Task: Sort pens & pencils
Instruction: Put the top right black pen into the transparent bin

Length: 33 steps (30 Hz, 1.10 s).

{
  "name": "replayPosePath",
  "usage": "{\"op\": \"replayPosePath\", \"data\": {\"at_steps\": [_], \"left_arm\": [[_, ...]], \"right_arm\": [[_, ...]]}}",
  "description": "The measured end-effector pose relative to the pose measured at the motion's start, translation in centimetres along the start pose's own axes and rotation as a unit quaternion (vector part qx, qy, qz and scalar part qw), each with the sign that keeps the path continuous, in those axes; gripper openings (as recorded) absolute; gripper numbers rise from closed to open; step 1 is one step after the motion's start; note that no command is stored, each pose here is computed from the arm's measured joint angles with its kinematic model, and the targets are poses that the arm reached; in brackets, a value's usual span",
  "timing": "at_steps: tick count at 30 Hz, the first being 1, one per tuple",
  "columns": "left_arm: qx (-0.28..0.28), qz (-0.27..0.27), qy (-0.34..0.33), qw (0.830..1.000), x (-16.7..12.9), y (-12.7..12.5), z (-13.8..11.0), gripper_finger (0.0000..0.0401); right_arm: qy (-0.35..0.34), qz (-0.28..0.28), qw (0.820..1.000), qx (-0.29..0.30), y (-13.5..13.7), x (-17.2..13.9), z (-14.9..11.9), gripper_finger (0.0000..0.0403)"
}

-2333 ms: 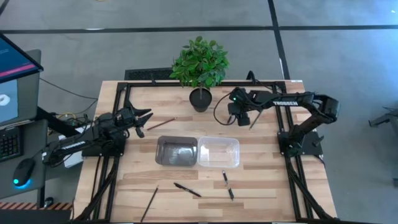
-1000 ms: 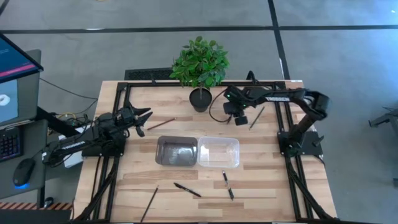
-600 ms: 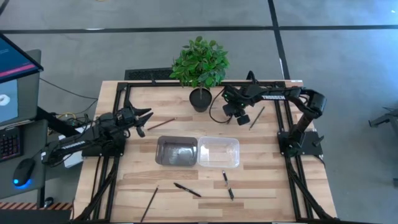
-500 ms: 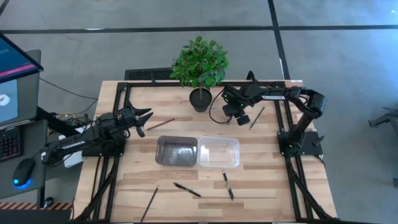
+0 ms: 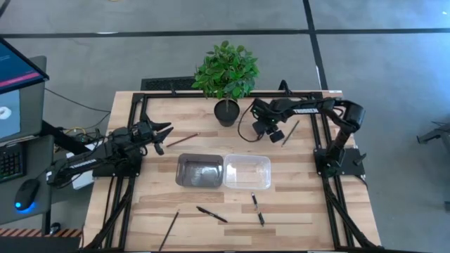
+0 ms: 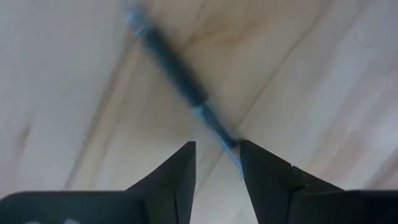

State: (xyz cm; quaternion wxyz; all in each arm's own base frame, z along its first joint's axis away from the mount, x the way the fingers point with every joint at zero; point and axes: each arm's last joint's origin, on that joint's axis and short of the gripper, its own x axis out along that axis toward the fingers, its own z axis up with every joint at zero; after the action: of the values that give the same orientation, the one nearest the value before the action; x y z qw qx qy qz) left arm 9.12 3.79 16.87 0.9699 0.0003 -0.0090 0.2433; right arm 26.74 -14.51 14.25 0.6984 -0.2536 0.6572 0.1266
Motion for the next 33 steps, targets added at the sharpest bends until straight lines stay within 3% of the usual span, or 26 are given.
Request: {"op": "replayPosePath", "data": {"at_steps": [9,23,33], "left_arm": [[-0.001,0.001,0.004,1.000,0.1,0.0,-0.1,0.0094],[0.000,0.002,0.010,1.000,0.1,0.0,-0.2,0.0094],[0.000,0.002,0.010,1.000,0.1,0.0,-0.2,0.0094]], "right_arm": [[0.008,-0.029,0.999,0.030,-0.7,0.5,0.0,0.0143],[0.026,-0.001,0.997,0.067,-0.6,2.0,-0.2,0.0134],[0.022,0.017,0.988,0.155,-0.5,2.1,-0.6,0.0090]]}}
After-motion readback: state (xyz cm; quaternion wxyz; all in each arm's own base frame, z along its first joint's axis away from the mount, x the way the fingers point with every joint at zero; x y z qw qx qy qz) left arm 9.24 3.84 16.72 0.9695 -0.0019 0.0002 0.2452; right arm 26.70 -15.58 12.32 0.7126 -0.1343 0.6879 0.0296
